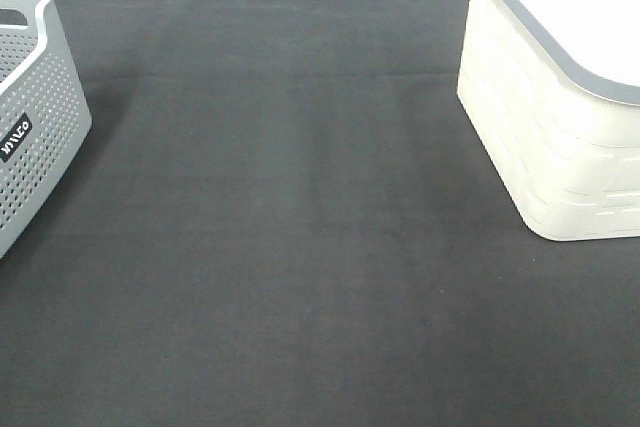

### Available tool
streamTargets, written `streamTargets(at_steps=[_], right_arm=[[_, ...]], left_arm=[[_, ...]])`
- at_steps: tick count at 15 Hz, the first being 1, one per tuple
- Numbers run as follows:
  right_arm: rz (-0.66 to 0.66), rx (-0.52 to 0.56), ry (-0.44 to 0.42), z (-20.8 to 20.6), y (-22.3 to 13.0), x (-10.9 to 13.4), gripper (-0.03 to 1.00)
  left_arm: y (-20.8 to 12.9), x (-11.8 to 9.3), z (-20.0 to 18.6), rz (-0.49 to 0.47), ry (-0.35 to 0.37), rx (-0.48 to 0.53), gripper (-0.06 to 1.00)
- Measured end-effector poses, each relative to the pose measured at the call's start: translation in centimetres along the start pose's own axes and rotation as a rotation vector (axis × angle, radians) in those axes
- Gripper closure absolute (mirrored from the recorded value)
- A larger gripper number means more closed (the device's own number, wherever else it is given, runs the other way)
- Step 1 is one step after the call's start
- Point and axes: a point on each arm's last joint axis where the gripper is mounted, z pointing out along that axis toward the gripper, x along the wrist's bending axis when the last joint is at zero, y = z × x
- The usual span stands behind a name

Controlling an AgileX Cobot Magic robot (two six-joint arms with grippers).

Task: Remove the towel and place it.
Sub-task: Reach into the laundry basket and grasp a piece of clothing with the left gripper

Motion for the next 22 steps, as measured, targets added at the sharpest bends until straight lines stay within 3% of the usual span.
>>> streamTargets(at_steps=[22], right_arm=[[0.000,0.000,0.000,0.00,0.00,0.00,0.28]], left_arm=[[0.00,0.00,0.00,0.000,0.000,0.000,-0.04]])
